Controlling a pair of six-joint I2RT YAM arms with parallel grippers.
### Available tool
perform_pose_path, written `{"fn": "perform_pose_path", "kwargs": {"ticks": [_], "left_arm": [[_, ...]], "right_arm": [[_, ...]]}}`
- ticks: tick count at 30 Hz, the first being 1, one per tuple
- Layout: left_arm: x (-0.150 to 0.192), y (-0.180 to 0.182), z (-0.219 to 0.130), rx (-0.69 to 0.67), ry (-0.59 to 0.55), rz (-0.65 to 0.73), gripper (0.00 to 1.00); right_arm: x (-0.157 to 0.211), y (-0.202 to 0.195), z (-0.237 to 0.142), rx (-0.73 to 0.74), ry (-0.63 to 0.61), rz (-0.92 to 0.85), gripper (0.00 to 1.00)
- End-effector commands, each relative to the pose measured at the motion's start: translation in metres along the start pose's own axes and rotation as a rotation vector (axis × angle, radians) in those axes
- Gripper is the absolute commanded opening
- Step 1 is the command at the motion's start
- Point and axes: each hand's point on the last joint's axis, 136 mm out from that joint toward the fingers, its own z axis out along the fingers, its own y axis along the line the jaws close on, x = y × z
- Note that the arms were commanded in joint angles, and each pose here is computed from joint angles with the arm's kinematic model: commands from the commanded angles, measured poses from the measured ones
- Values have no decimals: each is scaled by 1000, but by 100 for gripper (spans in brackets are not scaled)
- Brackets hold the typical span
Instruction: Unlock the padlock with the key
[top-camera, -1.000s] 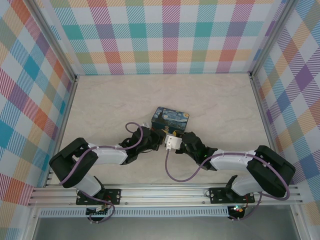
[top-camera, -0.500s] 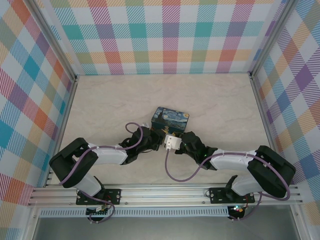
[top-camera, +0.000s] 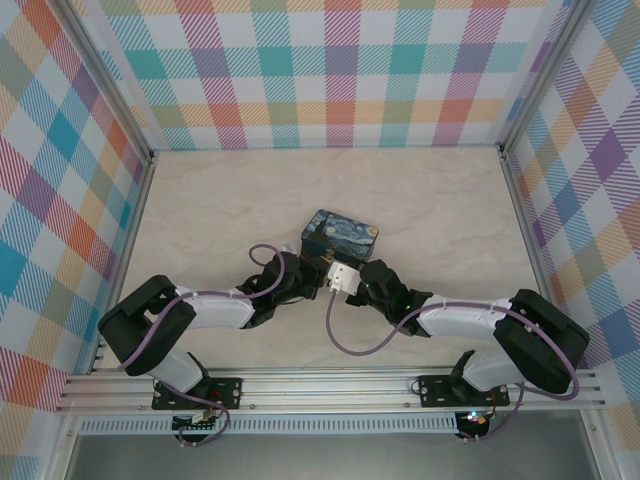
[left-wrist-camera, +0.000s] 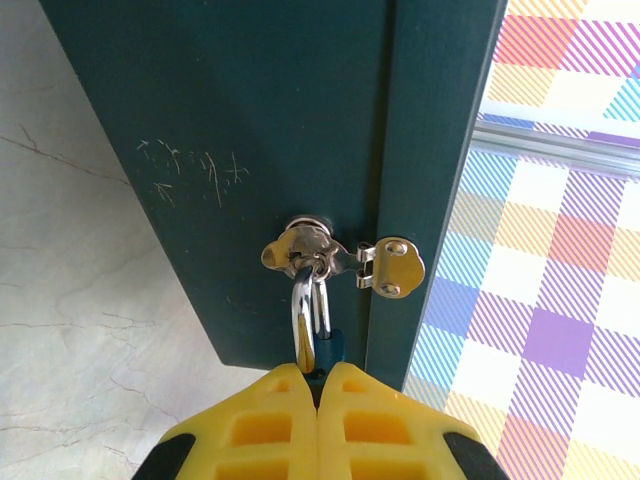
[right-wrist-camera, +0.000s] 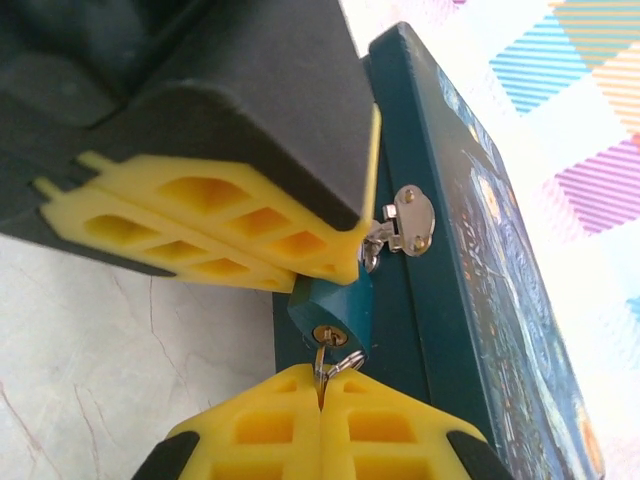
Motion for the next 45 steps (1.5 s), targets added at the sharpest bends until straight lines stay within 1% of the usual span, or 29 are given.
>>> {"fn": "perform_pose_path", "kwargs": {"ticks": [1,5,8,9,13,15,16,19,21,24,29,30,32,34,35,38,41,45], "left_arm": [[3,-18,2,46,17,-5,0],[1,-16,2,42,8,-9,0],[0,-13,1,37,3,-4,0],[-1,-13,1,33,0,1,0],[-5,-3,-1,-8,-22,36,0],[-8,5,-3,-34,-36,59,0],[-9,10,-4,-50,-41,73,0],[-11,19,-7,-89,-50,126,0],[-13,26,-8,-124,-52,166,0],[-14,39,-8,-176,-50,213,0],[-17,55,-5,-216,-48,252,0],[-17,56,-4,-217,-49,256,3],[-17,55,-2,-206,-45,267,25],[-17,52,-4,-191,-49,284,43],[-18,49,-6,-184,-56,296,49],[-23,34,-18,-148,-81,338,61],[-34,21,-38,-149,-133,386,68],[-52,13,-73,-204,-230,481,75]], "right_arm": [[-28,-7,2,-4,-78,196,0],[-24,1,7,-41,-60,306,0],[-16,9,11,-60,-36,306,0],[-14,10,11,-64,-33,299,3],[-13,14,0,-85,-54,264,30],[-8,17,-8,-115,-41,250,40],[-4,20,-13,-138,-34,247,47],[1,25,-27,-202,-42,312,62],[4,23,-33,-215,-34,371,68],[7,8,-39,-193,-31,514,75],[20,-27,-39,-167,14,873,85],[21,-31,-38,-173,14,925,86],[23,-41,-37,-182,12,1035,92],[26,-51,-36,-193,8,1130,98],[26,-57,-36,-200,1,1183,100],[26,-73,-34,-237,-33,1328,100],[21,-80,-28,-275,-38,1389,100],[18,-77,-12,-336,1,1456,100]]}}
